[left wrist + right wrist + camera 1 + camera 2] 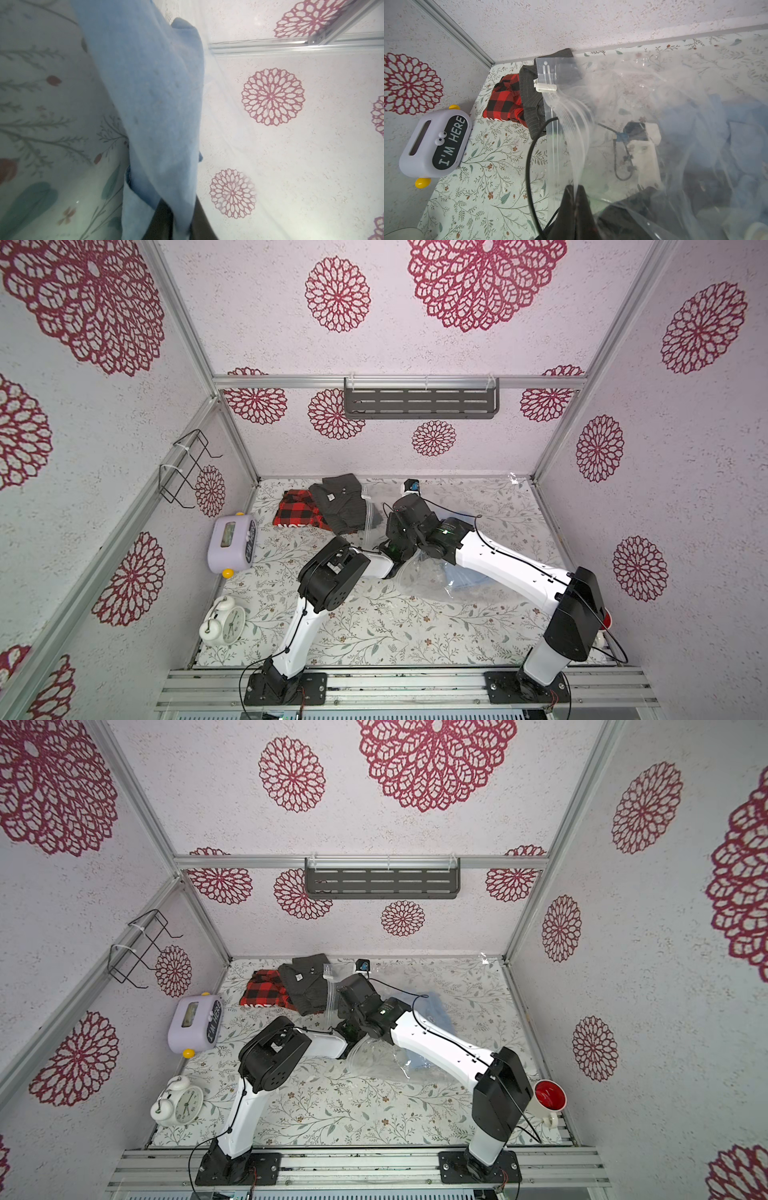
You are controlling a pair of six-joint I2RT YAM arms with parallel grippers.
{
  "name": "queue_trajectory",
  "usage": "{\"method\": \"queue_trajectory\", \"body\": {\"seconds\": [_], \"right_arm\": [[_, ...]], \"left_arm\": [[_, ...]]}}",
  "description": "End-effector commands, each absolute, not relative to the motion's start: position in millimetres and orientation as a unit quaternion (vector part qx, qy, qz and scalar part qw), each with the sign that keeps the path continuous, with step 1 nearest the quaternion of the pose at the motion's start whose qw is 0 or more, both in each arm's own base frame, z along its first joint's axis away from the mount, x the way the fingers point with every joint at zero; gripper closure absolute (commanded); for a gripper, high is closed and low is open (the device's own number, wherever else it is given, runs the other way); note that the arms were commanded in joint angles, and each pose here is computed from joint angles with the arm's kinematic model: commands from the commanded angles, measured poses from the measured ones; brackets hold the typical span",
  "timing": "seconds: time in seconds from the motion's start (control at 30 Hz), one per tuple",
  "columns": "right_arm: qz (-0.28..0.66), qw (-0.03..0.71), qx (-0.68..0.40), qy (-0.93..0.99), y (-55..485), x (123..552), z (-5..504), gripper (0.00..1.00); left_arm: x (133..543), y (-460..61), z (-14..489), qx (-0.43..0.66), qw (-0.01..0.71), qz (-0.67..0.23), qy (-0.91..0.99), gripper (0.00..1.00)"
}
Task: Place the folded shirt into the vacuum bag
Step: Place the shirt in the vacuum bag.
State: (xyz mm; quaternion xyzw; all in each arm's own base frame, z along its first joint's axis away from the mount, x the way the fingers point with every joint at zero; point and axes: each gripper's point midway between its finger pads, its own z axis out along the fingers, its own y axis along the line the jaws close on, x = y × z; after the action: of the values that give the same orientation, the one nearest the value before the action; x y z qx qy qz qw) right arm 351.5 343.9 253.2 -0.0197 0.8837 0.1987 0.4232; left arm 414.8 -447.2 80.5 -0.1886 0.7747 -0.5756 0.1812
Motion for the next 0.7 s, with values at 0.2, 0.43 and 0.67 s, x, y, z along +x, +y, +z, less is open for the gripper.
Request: {"method": "queue_trajectory", "body": {"seconds": [0.2, 0.43, 0.67], "right_arm": [[0.246, 0.409, -0.054, 0.877, 371, 334, 271, 1.0], [0.247, 0.407, -0.058, 0.877, 375, 333, 271, 1.0], [0.248, 0.408, -0.06, 0.876, 376, 332, 274, 1.0]], "left_arm": [[408, -475, 106, -0.172, 0.156, -0.63, 0.742, 0.76], [410, -485, 98, -0.172, 0.142, -0.631, 0.743, 0.75], [409, -501, 94, -0.148, 0.125, -0.611, 0.768, 0.74]]}}
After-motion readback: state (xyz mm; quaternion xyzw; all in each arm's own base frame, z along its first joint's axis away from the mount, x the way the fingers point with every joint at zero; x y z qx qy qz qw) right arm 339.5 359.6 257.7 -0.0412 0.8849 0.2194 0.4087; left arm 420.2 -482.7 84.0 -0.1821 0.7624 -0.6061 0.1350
